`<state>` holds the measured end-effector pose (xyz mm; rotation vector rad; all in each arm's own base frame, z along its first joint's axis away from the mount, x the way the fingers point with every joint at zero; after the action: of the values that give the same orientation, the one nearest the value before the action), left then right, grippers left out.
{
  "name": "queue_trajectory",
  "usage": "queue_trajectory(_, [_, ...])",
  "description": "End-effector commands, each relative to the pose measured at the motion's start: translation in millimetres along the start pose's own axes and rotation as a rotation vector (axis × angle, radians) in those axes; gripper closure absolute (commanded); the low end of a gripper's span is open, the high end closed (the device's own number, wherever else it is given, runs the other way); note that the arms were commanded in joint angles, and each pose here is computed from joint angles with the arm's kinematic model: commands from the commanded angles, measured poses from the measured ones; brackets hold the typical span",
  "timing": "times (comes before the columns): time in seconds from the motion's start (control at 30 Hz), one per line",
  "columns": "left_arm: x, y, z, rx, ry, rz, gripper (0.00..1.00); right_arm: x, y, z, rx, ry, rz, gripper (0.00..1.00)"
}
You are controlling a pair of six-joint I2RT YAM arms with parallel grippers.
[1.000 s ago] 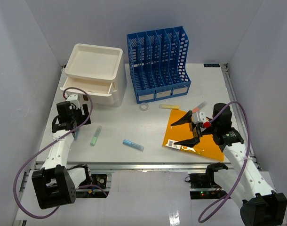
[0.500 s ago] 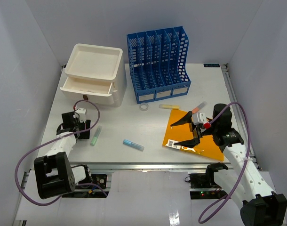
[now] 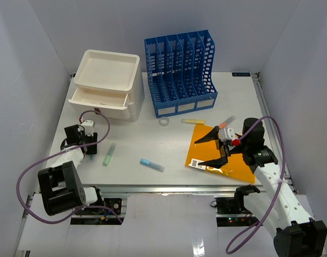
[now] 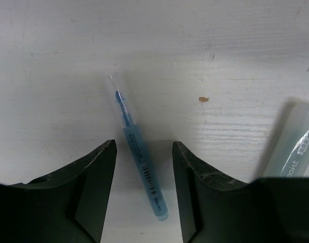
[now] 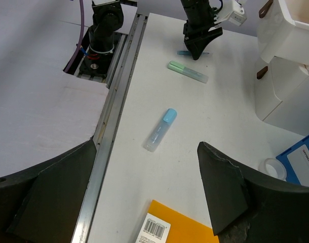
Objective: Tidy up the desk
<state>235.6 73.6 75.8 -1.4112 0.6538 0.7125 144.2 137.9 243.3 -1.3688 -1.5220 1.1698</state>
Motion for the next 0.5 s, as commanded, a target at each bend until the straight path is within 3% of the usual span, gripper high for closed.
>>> queue_trajectory(0.0, [1.1, 12.2, -3.1, -0.006, 0.039, 0.052, 0.45, -1.1, -7.3, -1.7, -0.035, -0.004, -0.012, 0.12])
queue_trajectory(0.3, [-1.1, 13.0, -4.8, -0.021, 0.051, 0.055, 0.78, -2.8, -8.6, -0.2, -0.038, 0.000, -0.014, 0.11])
queue_trajectory(0.47, [-6.8, 4.4, -6.5, -0.021, 0.067, 0.014, 0.83, -3.5, -8.9, 0.0, -0.042, 0.003, -0.014, 0.11])
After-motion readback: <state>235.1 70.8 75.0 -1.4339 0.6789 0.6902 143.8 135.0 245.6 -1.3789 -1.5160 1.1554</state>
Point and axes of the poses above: each gripper's point midway between its finger pads, its own x axis out along the fingers, its own z axis along the line the jaws close on, y = z × x, the point moved 7 cm from there along -x, back along the fingers, and after that the axes turned 5 degrees about -x, right-handed, at the moved point
